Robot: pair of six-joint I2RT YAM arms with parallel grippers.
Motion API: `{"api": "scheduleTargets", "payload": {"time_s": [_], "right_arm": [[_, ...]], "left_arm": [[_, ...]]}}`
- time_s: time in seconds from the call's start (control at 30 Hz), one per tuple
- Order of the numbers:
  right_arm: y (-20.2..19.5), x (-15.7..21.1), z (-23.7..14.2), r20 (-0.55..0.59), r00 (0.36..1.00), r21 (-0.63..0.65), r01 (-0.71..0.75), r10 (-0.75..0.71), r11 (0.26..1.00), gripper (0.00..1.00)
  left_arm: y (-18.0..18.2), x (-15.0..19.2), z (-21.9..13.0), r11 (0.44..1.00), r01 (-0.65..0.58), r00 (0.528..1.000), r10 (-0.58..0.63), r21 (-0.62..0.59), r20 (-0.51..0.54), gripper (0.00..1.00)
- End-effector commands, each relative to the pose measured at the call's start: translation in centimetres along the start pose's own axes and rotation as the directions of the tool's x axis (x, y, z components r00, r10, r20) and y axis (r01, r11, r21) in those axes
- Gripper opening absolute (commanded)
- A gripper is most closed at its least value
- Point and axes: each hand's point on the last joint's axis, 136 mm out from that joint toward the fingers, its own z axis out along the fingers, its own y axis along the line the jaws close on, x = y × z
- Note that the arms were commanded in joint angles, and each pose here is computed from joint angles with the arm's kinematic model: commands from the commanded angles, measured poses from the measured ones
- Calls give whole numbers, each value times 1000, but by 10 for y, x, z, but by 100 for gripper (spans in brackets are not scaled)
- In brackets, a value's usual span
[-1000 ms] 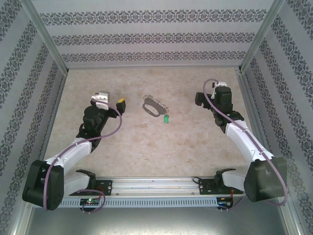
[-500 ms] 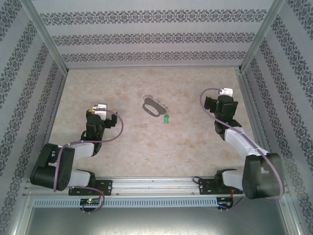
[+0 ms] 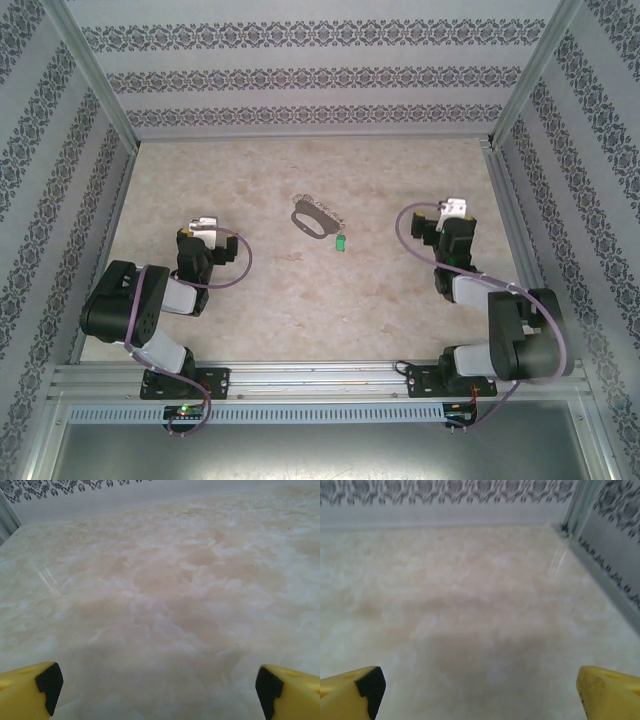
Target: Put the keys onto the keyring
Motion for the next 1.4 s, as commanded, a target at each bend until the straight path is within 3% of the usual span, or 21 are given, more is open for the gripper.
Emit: {"api": "scheduleTargets", "payload": {"time_s": [0.0, 0.13, 0.3, 0.37, 0.6, 0.73, 1.37], "right_arm": [[18, -8, -7, 188, 982, -88, 30, -13, 996, 98], [24, -1, 3, 77, 996, -135, 45, -35, 990, 98], [20, -8, 17, 24, 1000, -146, 2, 2, 989, 98], [19, -8, 17, 37, 999, -151, -7, 13, 988, 98], [19, -7, 17, 27, 1000, -152, -5, 10, 988, 98], [16, -8, 15, 47, 999, -75, 23, -20, 997, 98], [16, -7, 18, 25, 1000, -110, 1, 1, 994, 98]], "left_arm": [[1, -21, 2, 999, 30, 996, -32, 31, 78, 100], [-1, -20, 6, 997, 41, 998, -44, 65, 53, 100], [2, -18, 15, 993, 72, 997, -73, 93, 4, 100], [7, -16, 20, 990, 109, 994, -106, 94, -36, 100], [11, -16, 21, 989, 118, 993, -116, 84, -31, 100], [11, -16, 21, 990, 118, 993, -116, 81, -34, 100], [15, -15, 21, 991, 125, 992, -123, 56, -29, 100]]}}
